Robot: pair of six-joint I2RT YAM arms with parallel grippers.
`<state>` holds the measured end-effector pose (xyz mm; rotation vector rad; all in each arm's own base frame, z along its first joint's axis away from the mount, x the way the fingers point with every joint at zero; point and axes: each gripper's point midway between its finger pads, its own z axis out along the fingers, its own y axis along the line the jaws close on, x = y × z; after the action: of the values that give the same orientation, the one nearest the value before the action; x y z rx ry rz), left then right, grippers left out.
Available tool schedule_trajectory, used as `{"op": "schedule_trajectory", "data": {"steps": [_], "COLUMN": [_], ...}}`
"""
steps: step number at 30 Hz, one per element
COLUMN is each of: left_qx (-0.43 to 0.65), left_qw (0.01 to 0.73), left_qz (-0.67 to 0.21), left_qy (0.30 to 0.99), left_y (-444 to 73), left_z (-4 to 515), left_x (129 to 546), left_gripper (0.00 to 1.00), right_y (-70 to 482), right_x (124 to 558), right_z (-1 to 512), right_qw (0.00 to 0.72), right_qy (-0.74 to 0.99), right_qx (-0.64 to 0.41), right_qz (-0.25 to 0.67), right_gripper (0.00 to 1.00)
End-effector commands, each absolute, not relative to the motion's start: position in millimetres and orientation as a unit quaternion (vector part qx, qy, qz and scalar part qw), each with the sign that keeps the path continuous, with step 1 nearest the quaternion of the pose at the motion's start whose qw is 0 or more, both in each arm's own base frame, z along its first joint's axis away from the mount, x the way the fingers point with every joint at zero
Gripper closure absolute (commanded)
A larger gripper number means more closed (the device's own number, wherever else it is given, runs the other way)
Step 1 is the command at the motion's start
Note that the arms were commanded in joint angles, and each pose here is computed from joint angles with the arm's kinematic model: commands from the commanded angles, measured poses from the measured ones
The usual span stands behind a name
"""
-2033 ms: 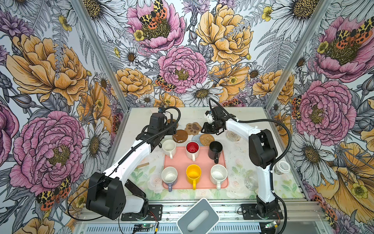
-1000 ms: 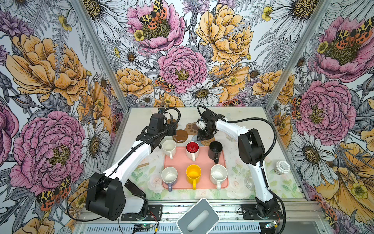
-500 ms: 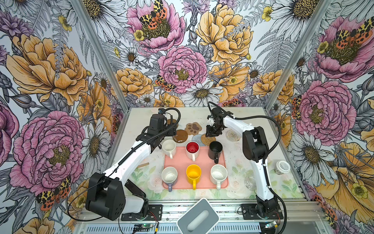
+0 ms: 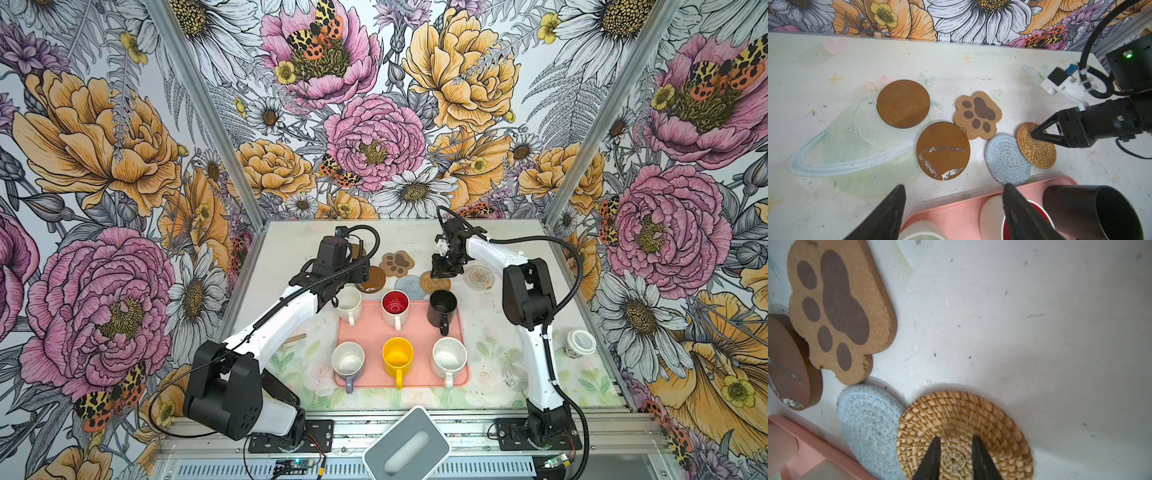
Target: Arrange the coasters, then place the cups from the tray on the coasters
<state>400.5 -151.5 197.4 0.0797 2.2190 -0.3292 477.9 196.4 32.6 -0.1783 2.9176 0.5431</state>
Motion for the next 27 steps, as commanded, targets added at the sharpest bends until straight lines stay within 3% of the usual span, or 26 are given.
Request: {"op": "schedule_trajectory", "data": {"steps": [1,15,21,27], "left_qx": [0.045,0.05,0.105,0.176], "left_qw": [0.45,0.445,0.426,0.334], "left_qz": [-0.145,-0.155,-0.202,-0.215], "left_qy": [0.88,0.881,0.876,0.901], "left_y": [-162.4,-172.9,-220.8,-277.7], "left_z": [215.0,213.5,223.2,195.0], "left_x": [406.4,409.9,424.7,443.5], "left_gripper": [0.25,0.25,0.38,0.55], "right_y": [163.4,134.9,142.7,147.3], "right_x": [487.0,499.0,505.2,514.6], "right_z": [5.4,15.4,36.7,77.2], "right_qw": [0.071,0.086,0.106,0.148], "right_qy": [0.988,0.987,0.981,0.973], "right_qx": [-0.02,0.011,0.001,-0.008], "right_qz": [0.139,0.137,0.161,0.175], "right_gripper": [0.72,0.73,0.69,0.66]}}
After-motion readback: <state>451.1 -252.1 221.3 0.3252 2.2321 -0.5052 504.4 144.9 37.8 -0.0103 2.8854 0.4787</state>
